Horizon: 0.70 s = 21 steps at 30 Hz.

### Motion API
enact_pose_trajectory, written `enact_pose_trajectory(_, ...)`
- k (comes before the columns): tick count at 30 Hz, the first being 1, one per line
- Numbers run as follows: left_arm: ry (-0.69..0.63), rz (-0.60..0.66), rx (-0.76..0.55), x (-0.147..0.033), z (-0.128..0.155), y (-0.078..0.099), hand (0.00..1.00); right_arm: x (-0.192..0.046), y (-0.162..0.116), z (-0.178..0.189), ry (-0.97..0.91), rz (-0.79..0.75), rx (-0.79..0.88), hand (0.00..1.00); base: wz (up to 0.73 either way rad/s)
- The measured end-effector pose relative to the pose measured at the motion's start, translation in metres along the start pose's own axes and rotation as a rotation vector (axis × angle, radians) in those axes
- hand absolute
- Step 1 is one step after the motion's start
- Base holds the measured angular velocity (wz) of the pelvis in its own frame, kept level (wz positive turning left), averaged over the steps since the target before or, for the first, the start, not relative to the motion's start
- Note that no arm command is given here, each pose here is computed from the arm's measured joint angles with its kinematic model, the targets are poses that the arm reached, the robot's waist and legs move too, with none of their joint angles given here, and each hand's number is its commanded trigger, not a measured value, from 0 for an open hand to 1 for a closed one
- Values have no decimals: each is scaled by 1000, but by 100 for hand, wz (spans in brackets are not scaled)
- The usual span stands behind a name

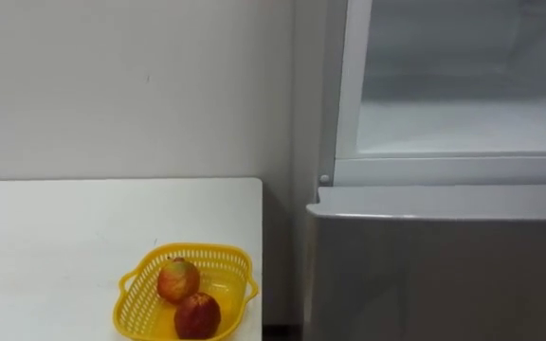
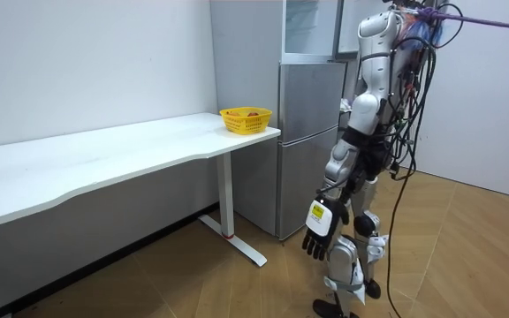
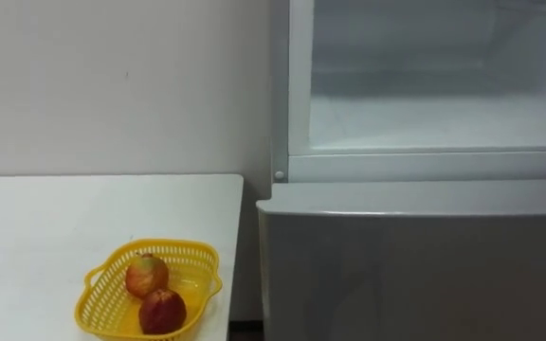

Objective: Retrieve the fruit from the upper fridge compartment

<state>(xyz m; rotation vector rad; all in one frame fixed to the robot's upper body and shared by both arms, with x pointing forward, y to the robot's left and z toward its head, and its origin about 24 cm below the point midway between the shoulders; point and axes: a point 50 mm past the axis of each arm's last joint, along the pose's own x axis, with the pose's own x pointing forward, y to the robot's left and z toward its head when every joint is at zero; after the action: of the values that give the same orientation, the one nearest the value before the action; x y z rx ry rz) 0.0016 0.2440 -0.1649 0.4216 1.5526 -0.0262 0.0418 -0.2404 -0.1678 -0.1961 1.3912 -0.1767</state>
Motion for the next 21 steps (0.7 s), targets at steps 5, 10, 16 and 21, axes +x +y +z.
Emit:
enact_pose_trajectory(5,-6,9,-48,0,3,1,0,0,-6,-17,79,-38,398,0,4)
enact_pose_trajectory(10,-3,51,-195,-2,-7,11,0,-2,-23,-28,99,-121,1165,0,4)
enact_pose_trajectory(16,-37,91,-255,-2,-6,18,0,-4,-46,-12,17,-152,1913,0,-7)
enact_pose_trajectory(21,-94,113,-283,-4,2,24,0,-9,-74,10,-138,-151,2108,0,-2)
